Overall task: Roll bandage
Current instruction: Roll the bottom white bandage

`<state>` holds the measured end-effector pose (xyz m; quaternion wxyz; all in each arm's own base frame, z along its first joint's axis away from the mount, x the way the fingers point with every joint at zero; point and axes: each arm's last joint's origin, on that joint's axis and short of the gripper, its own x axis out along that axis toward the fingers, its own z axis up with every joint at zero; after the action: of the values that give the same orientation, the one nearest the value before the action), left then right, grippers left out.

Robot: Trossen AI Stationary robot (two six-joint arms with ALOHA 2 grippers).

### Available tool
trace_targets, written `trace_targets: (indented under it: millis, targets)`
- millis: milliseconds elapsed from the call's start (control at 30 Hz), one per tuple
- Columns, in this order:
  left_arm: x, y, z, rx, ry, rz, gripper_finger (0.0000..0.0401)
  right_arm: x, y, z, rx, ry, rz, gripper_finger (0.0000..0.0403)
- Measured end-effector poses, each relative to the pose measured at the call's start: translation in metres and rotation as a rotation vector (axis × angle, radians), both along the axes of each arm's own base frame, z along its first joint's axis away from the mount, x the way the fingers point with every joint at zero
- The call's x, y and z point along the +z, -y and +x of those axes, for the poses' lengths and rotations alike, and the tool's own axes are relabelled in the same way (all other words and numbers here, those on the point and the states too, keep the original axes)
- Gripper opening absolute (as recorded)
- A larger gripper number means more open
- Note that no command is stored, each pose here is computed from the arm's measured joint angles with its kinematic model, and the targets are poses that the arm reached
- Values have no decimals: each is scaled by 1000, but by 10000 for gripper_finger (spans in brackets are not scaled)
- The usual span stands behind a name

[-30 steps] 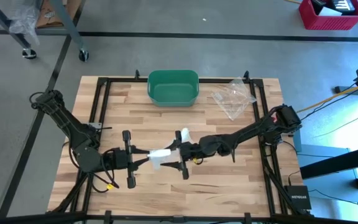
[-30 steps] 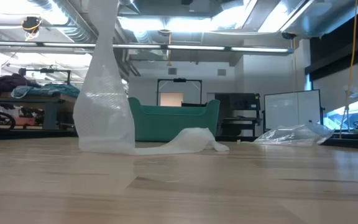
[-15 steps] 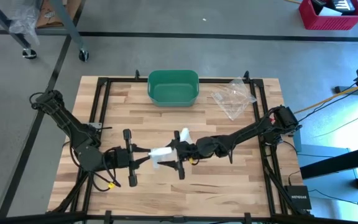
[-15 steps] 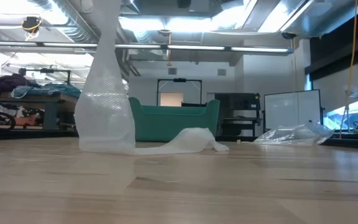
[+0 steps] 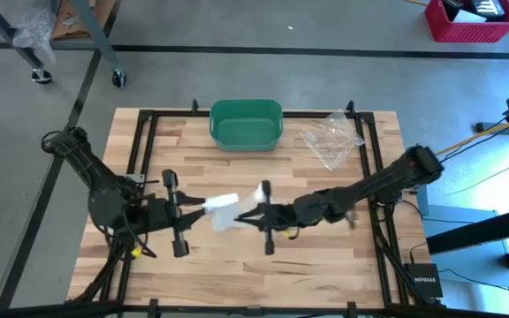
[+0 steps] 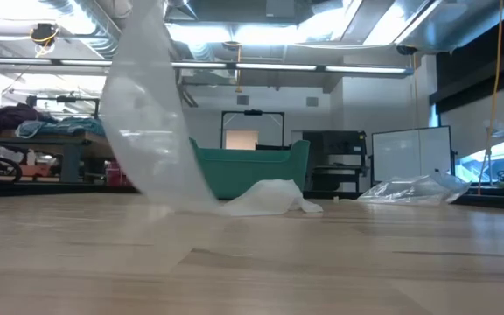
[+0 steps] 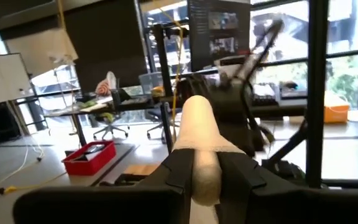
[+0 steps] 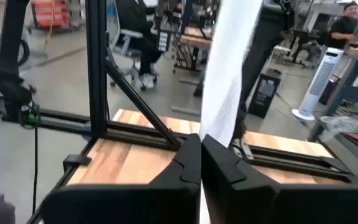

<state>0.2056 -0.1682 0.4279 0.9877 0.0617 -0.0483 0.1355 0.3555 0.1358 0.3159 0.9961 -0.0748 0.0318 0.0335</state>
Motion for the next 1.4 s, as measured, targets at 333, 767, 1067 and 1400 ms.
trace_targets:
  millis: [333, 767, 1067, 1400]
  targets:
    - [35, -11, -3, 38, 15, 92, 45, 111, 11, -46, 14, -64, 34, 25]
    - [98, -31, -27, 10, 63, 158, 45, 174, 27, -83, 10, -188, -34, 199]
    - [102, -23, -34, -136, 97, 117, 45, 90, 29, -36, 17, -214, -110, 201]
    - [111, -18, -45, -225, 120, 153, 45, 14, 59, 6, 72, -2, 25, 175]
